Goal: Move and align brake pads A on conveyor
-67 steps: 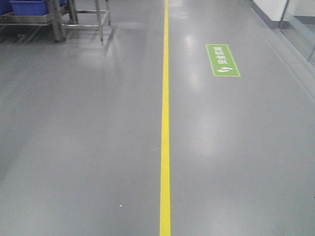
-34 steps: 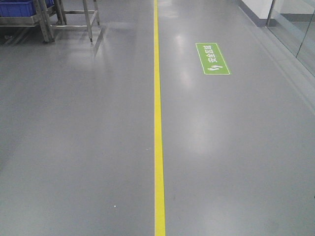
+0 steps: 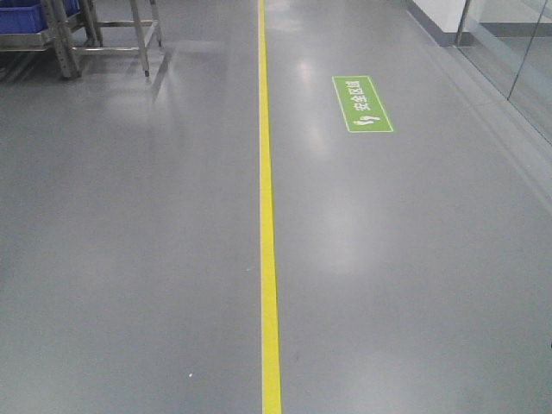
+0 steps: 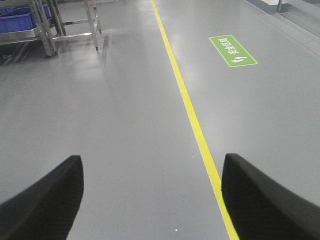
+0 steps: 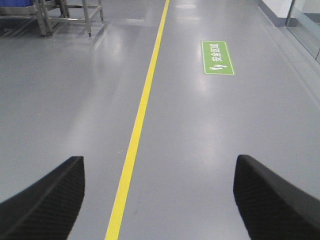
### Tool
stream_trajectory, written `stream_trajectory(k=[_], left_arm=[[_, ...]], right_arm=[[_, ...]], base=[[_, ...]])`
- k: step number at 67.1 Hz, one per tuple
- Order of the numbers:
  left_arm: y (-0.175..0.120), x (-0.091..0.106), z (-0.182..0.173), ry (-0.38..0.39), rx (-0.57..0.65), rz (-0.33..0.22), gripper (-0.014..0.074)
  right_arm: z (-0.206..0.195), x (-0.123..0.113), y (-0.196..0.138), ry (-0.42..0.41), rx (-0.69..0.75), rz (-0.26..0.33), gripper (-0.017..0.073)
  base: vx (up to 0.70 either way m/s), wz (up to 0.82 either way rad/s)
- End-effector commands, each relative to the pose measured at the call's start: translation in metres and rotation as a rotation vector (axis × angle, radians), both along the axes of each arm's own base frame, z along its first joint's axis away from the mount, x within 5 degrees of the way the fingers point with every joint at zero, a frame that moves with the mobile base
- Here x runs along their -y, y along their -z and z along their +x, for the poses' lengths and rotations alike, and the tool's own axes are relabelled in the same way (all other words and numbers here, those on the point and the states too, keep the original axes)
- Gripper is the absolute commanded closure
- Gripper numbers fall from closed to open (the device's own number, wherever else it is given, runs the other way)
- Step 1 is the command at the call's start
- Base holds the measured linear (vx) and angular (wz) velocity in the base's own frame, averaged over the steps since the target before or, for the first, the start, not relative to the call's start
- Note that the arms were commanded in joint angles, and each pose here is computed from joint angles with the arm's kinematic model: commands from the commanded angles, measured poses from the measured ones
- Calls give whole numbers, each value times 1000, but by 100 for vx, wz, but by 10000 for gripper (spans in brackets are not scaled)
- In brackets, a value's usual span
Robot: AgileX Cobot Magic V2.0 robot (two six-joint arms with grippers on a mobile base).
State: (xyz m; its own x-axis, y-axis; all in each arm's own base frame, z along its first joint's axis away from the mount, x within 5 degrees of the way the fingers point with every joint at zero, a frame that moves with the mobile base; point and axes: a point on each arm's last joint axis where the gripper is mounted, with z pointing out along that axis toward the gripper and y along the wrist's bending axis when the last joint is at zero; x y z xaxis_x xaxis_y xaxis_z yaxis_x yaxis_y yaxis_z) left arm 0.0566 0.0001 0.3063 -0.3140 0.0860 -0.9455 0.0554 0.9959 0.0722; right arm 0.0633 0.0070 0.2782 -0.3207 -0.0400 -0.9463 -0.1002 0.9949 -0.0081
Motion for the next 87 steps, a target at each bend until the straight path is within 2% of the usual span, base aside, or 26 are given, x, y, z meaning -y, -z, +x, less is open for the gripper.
stream_trajectory(k=[1, 42, 87], left_arm=[[-13, 1, 2, 3, 89, -16, 59], [-13, 1, 2, 3, 89, -16, 59], [-13, 1, 2, 3, 89, -16, 59]], right_arm=[[2, 0, -15, 5, 96, 10, -17], [2, 0, -15, 5, 96, 10, -17], [2, 0, -15, 5, 95, 10, -17]], base=[[12, -16], [23, -11], [50, 8]])
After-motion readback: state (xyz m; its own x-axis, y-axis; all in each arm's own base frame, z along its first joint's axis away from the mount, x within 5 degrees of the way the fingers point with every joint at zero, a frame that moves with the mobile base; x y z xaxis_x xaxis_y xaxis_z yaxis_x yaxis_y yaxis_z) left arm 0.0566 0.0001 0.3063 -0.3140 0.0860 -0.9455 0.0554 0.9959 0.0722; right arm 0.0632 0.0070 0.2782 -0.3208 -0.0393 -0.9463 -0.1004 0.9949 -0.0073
